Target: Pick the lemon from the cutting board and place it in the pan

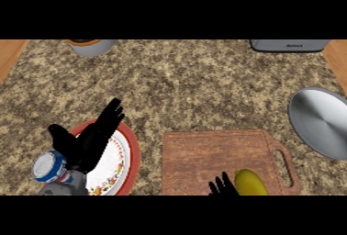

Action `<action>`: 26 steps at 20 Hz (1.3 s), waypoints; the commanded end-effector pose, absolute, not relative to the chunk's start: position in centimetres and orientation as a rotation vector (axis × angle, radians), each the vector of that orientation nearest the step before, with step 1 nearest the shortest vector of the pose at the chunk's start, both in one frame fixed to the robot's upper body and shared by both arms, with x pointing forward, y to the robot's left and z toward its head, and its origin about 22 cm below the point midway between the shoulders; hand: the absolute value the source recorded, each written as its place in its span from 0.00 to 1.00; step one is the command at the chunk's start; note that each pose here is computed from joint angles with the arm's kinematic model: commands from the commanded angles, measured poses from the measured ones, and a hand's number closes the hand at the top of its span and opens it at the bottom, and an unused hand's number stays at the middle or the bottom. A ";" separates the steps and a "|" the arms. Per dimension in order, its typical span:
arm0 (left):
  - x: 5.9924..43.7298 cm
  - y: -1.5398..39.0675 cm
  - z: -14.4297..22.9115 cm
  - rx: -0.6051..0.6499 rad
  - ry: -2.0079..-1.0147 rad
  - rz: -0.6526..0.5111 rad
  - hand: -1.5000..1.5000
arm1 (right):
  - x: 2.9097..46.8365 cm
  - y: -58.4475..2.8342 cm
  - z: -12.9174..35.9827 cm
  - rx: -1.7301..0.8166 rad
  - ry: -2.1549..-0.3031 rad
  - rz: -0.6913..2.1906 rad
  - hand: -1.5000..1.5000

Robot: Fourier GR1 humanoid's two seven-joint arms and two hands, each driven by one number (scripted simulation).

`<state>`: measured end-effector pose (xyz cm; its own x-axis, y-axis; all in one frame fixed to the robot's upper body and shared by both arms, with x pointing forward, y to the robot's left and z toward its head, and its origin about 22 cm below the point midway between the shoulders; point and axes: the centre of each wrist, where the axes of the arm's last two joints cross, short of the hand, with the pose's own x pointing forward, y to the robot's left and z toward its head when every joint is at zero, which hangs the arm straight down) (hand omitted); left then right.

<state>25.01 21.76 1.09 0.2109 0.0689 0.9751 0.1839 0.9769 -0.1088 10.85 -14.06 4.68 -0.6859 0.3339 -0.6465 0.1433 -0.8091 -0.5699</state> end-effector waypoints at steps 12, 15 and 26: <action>25.4 21.7 1.2 -0.229 -1.370 -0.073 0.50 | 14.5 -14.8 3.5 -1.198 -1.057 2.685 1.00; 24.4 22.4 0.6 -0.240 -1.359 -0.112 0.50 | 16.7 -16.3 3.0 -1.219 -1.118 2.771 1.00; 24.5 23.3 0.9 -0.165 -1.359 -0.030 0.50 | 14.4 -16.1 1.6 -1.076 -1.176 2.042 1.00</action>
<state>24.88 22.31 1.13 0.2130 0.0753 0.9742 0.1603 0.9808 -0.1109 15.52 -16.03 1.99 -0.6604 0.4832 -0.5748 0.1860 -0.6364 -0.7486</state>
